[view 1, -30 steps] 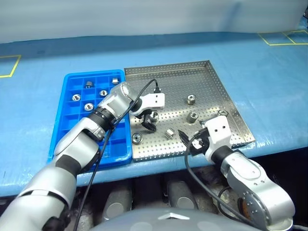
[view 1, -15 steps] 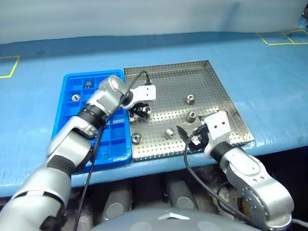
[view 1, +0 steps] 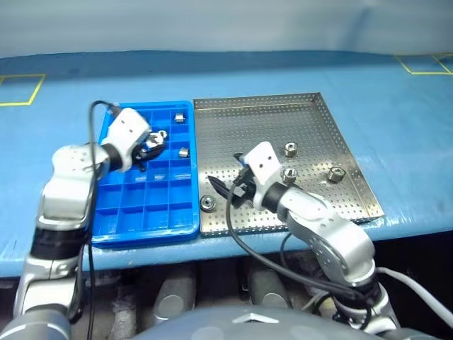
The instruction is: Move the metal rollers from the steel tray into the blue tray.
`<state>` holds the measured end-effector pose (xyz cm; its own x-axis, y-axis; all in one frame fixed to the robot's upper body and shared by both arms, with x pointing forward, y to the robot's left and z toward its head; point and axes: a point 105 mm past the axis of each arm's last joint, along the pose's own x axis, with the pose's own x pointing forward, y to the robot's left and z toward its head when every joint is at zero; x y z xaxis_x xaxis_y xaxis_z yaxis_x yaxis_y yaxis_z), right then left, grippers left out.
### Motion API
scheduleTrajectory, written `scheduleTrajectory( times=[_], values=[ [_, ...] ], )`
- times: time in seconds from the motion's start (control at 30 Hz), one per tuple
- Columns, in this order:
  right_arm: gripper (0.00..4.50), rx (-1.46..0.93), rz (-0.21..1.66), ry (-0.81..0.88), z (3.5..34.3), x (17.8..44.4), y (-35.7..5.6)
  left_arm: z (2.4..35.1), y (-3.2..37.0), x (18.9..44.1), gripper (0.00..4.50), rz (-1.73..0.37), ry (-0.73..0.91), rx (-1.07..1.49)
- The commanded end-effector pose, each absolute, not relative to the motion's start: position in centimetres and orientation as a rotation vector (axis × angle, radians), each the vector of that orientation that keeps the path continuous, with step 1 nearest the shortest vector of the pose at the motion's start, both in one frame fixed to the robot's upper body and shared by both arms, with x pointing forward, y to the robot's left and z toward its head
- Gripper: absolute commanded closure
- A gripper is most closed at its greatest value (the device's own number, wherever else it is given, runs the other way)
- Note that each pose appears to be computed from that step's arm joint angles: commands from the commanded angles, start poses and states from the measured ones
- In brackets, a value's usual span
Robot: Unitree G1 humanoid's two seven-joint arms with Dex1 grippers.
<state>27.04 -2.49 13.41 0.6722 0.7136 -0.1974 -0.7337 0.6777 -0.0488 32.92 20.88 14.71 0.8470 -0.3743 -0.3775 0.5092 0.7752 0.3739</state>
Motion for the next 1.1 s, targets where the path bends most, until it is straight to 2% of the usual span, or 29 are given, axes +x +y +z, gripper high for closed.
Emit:
scheduleTrajectory(
  times=[0.03, 0.23, 0.5, 0.63, 0.8, 1.1],
  values=[
    [0.0, -0.127, 0.895, 0.113, 14.3, 27.0, -0.9, 16.3, 23.3, 32.2, 2.79, -0.308, 0.25, 0.553],
    [0.0, -0.13, 0.947, 0.101, 14.3, 27.0, 0.0, 15.2, 24.9, 31.5, 2.79, -0.175, 0.287, 0.565],
    [0.0, -0.12, 0.922, 0.104, 14.2, 27.0, -0.4, 12.0, 23.8, 31.6, 2.79, -0.234, 0.388, 0.582],
    [0.0, -0.111, 0.882, 0.115, 13.9, 26.9, -1.1, 10.7, 24.9, 31.0, 2.79, -0.21, 0.497, 0.665],
    [0.0, -0.103, 0.839, 0.128, 13.6, 26.9, -2.0, 11.3, 26.7, 31.0, 2.79, -0.11, 0.522, 0.725],
    [0.0, -0.096, 0.82, 0.136, 13.4, 26.7, -2.3, 14.4, 26.0, 31.6, 2.79, -0.04, 0.365, 0.576]
  ],
)
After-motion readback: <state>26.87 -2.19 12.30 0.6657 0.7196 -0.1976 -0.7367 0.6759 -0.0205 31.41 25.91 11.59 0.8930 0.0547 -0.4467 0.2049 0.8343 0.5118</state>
